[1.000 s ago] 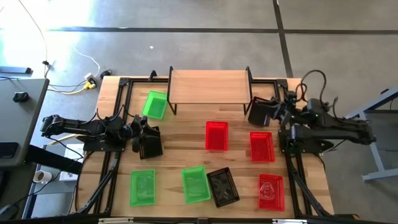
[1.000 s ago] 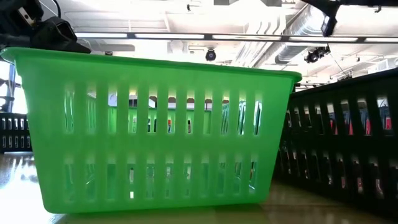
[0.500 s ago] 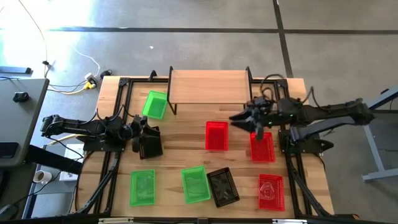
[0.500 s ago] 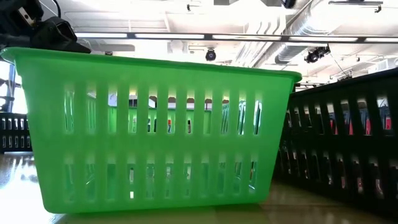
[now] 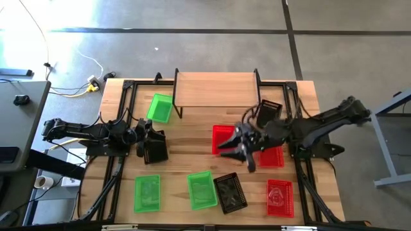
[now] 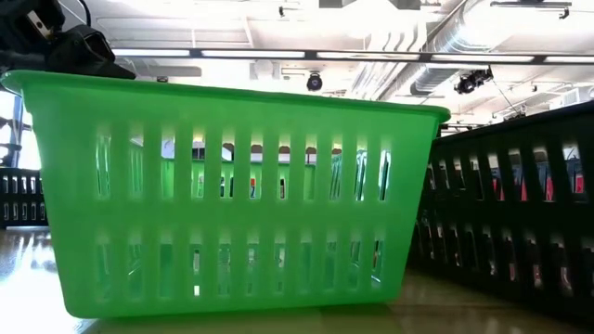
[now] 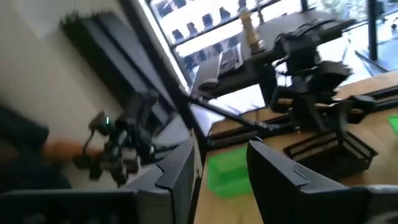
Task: Stack baskets on shelf by color
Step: Put the bottom right green bin on the shelf
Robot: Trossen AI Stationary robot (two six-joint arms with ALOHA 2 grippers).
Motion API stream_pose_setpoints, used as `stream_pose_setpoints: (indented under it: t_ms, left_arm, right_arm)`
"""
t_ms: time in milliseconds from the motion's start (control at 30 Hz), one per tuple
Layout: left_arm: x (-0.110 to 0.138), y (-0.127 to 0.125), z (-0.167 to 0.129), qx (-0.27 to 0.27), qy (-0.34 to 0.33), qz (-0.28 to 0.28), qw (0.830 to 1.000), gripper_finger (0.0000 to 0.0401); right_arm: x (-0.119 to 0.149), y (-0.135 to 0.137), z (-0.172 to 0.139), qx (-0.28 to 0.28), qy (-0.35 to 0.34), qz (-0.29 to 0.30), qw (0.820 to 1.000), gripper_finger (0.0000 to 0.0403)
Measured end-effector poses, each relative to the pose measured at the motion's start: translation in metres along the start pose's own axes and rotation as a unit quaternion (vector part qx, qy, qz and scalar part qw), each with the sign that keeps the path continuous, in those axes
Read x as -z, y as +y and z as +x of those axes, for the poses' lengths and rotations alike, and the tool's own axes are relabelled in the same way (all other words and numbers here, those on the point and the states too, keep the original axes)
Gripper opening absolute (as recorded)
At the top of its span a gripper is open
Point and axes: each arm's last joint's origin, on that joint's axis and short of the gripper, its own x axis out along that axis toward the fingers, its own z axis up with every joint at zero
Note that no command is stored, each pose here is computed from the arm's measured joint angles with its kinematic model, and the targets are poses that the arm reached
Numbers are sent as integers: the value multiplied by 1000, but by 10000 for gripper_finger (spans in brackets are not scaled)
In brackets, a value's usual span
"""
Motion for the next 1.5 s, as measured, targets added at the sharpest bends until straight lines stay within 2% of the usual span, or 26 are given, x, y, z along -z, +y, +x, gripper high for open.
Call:
stream_pose_setpoints:
  t_ms: [133,367,700,867,1000,1200,1500]
  left_arm:
    - [0,0,0,0,0,0,1000,156]
    - [0,0,0,0,0,-16,1000,156]
    - [0,0,0,0,0,-17,1000,156]
    - [0,0,0,0,0,-18,1000,156]
    - [0,0,0,0,0,-18,1000,156]
    - [0,0,0,0,0,-18,1000,156]
    - [0,0,0,0,0,-19,1000,156]
  right_arm:
    - [17,9,17,-6,42,-28,999,134]
    - [49,17,39,-31,103,-35,994,134]
    - [80,12,62,-43,160,-53,985,134]
    - [80,13,63,-55,167,-52,983,134]
    - [62,21,63,-60,167,-78,981,134]
    - [41,27,58,-42,212,-108,970,134]
    - [58,28,55,-48,242,-124,961,134]
